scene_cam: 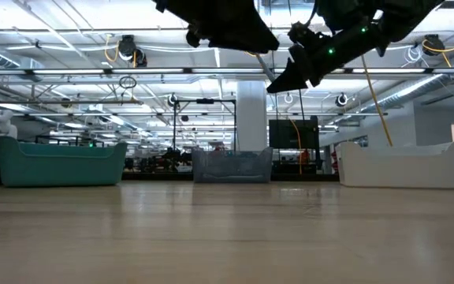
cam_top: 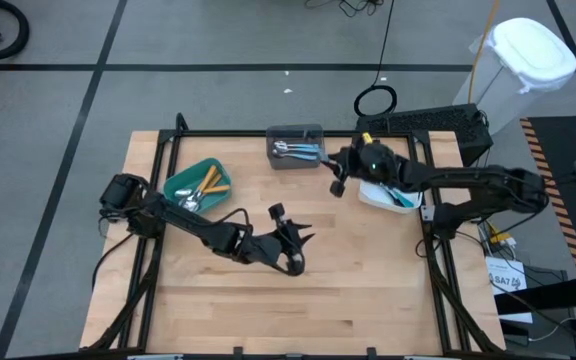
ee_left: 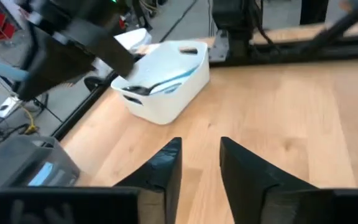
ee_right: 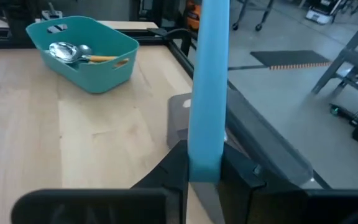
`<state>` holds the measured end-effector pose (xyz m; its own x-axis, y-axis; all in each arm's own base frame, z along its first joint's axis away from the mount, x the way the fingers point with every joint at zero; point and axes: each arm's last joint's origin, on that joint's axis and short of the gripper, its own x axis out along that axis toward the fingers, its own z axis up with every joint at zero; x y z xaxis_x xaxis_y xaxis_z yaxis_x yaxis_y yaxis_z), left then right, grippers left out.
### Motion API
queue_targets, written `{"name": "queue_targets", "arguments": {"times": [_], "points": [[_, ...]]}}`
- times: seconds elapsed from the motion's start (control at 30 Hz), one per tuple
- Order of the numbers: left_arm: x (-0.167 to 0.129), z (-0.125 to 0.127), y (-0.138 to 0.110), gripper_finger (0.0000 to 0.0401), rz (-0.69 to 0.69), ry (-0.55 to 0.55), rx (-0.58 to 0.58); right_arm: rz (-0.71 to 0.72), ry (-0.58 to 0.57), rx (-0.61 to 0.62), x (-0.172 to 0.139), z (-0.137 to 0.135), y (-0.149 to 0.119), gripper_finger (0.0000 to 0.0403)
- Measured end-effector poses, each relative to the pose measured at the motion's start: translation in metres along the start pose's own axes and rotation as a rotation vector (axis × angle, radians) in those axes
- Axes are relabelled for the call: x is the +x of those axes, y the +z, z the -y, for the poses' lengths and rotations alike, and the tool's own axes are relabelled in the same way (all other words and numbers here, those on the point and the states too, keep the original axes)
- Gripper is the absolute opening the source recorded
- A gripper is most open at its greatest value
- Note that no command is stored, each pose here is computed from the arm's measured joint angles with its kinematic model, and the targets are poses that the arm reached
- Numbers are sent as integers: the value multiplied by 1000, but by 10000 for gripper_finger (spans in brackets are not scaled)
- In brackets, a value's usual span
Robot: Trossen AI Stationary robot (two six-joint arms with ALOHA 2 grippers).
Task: Sort silverware by color (type)
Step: Put the light blue spoon into the black bin
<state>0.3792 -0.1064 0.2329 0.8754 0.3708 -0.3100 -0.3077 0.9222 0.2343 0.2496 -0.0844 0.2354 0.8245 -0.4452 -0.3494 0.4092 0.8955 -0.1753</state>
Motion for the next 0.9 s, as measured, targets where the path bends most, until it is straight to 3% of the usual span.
{"name": "queue_targets", "arguments": {"times": [0.3, 0.53, 0.73, 0.9], "points": [[1, -2, -6, 90, -57, 2, 65, -45, 68, 13, 20, 35, 18, 51], [4, -6, -5, 90, -53, 14, 45, -234, 115, -31, 56, 46, 25, 52], [5, -1, -7, 90, -67, -282, 102, -409, 161, -95, 88, 56, 28, 53], [15, -15, -32, 90, -82, -287, 73, -540, 201, -139, 110, 67, 21, 53]]}}
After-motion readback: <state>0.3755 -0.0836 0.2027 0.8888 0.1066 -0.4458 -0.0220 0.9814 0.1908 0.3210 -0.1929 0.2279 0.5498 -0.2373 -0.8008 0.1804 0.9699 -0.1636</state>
